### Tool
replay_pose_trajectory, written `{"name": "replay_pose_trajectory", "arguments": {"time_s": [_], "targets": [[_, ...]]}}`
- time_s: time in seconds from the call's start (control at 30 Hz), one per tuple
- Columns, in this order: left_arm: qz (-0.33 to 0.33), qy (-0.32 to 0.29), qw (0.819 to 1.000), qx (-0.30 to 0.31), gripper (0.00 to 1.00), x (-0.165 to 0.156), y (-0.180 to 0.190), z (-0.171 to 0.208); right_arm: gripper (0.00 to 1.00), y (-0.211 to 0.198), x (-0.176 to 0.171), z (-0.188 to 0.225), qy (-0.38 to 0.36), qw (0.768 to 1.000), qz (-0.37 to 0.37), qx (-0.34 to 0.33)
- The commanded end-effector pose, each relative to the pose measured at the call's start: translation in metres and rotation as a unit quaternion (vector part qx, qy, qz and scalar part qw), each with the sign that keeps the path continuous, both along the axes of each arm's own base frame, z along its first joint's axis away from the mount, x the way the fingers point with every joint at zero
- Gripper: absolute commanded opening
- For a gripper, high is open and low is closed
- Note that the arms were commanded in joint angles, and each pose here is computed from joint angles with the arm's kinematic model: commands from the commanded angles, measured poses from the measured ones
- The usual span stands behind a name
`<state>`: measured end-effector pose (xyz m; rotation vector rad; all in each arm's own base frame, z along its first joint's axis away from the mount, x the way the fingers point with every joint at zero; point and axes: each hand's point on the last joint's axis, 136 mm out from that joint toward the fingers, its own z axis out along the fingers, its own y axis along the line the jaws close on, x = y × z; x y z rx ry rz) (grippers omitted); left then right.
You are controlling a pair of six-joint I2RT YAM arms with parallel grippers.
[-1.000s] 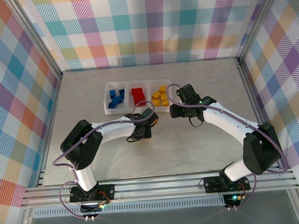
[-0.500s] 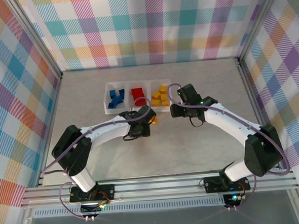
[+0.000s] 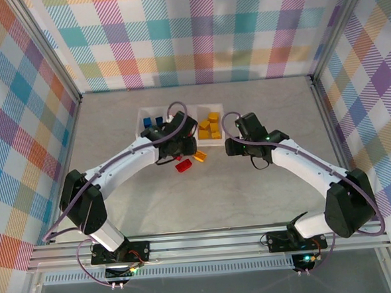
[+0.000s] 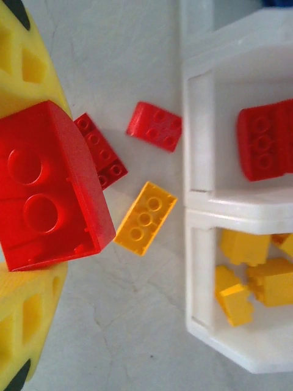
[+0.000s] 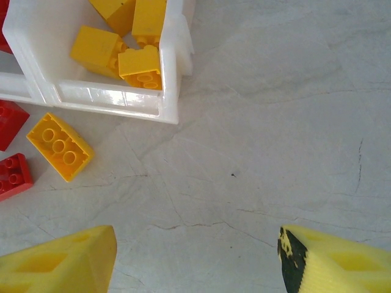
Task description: Sort the legos into containers by color
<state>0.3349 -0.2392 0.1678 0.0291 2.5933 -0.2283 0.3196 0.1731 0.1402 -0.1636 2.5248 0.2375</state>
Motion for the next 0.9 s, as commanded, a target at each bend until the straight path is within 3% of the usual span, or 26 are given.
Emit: {"name": "replay_pose_trajectory", "arguments": {"time_s": [0.0, 0.27, 0.4, 0.5, 0.6, 0.67, 0.87], "targets": [[0.005, -0.005, 1.0, 0.021, 0.49, 0.031, 0.013, 0.003, 0.71, -0.001, -0.005, 0.001, -0.001, 1.0, -0.001, 0.008], [0.013, -0.011, 1.0, -0.025, 0.48, 0.123, 0.011, -0.008, 0.71, 0.005, -0.016, -0.007, 0.009, 0.999, 0.017, 0.032], [0.011, -0.012, 0.999, -0.044, 0.48, 0.15, 0.01, -0.014, 0.7, 0.014, -0.023, -0.015, 0.011, 0.998, 0.038, 0.045], [0.004, -0.007, 0.999, -0.035, 0.5, 0.157, 0.01, -0.015, 0.7, 0.019, -0.028, -0.019, 0.009, 0.997, 0.054, 0.045], [0.0, -0.008, 1.0, -0.03, 0.65, 0.159, 0.01, -0.012, 0.7, 0.025, -0.032, -0.02, 0.007, 0.997, 0.067, 0.043], [0.003, -0.012, 1.0, -0.027, 0.7, 0.156, 0.014, -0.008, 0.7, 0.031, -0.035, -0.019, 0.004, 0.996, 0.08, 0.045], [0.025, -0.024, 0.999, -0.023, 0.72, 0.127, 0.035, 0.009, 0.71, 0.061, -0.035, -0.019, -0.01, 0.99, 0.131, 0.046]]}}
